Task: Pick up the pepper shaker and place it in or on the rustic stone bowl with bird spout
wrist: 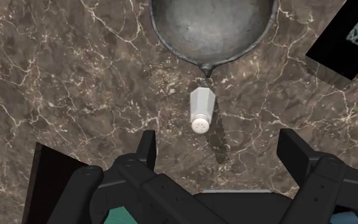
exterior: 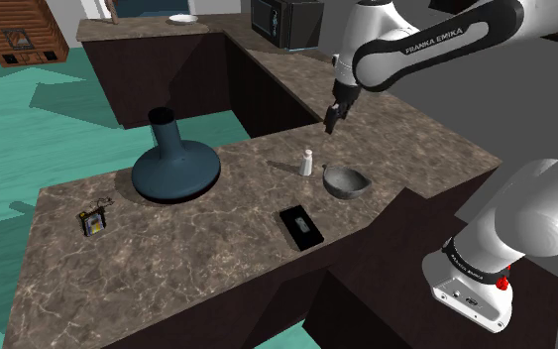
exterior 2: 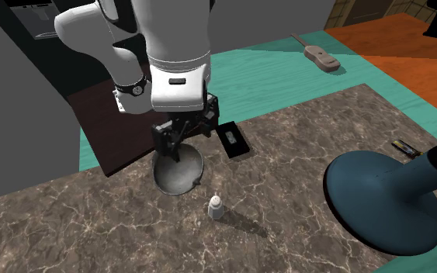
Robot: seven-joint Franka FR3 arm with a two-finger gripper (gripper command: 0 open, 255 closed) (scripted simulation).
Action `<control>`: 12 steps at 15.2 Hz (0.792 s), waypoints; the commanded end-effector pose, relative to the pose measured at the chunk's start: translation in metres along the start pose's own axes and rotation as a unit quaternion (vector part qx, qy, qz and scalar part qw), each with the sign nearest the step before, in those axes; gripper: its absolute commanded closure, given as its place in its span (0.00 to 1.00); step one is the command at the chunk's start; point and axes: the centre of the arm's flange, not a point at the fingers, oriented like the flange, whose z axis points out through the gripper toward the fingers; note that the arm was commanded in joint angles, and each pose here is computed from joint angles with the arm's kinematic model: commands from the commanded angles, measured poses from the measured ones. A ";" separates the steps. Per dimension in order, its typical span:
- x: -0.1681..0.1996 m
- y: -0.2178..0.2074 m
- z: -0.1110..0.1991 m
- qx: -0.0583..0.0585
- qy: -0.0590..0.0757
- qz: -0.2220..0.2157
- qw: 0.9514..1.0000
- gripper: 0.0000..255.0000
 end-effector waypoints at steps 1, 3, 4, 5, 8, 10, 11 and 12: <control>0.013 0.002 0.027 0.004 -0.004 -0.001 1.000 0.00; 0.025 0.003 0.051 0.007 -0.009 -0.003 1.000 0.00; 0.031 0.003 0.064 0.009 -0.011 -0.004 1.000 0.00; 0.037 0.003 0.076 0.011 -0.014 -0.004 1.000 0.00; 0.054 0.004 0.113 0.016 -0.021 -0.007 1.000 0.00; 0.065 0.004 0.137 0.019 -0.025 -0.008 0.999 0.00; 0.069 0.004 0.147 0.021 -0.027 -0.009 0.999 0.00; 0.069 0.003 0.153 0.021 -0.027 -0.009 0.999 0.00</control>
